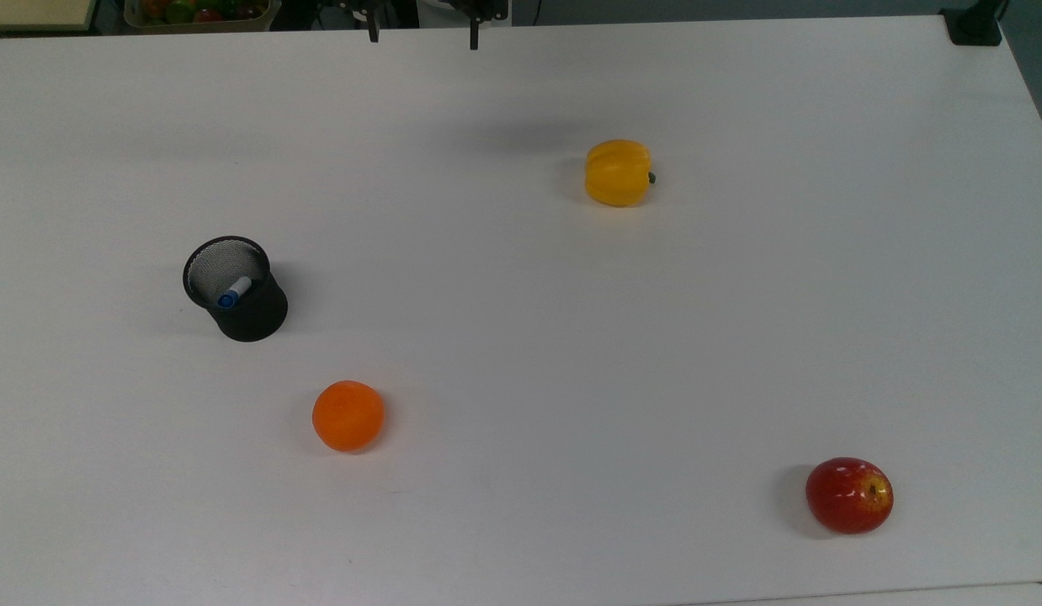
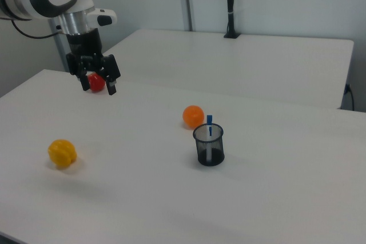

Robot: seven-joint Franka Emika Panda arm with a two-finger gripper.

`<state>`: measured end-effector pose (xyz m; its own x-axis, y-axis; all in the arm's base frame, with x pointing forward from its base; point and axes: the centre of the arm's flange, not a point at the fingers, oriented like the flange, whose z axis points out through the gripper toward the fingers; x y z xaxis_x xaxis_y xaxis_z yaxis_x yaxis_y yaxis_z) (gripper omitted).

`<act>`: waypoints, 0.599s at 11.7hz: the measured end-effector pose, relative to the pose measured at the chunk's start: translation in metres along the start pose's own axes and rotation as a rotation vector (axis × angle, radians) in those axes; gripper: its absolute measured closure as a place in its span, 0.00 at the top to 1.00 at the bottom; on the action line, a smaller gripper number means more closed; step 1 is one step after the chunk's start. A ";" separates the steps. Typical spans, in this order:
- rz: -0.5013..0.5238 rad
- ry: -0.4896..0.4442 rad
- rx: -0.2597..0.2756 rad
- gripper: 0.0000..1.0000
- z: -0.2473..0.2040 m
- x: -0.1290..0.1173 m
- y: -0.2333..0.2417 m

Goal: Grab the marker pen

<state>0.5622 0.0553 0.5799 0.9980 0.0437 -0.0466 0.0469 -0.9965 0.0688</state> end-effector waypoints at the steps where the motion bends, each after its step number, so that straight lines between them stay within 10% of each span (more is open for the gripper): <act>1: 0.000 0.000 0.000 1.00 0.000 0.000 0.000; 7: -0.013 0.000 0.000 1.00 0.000 0.000 0.001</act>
<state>0.5623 0.0540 0.5799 0.9972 0.0569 -0.0477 0.0601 -0.9959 0.0681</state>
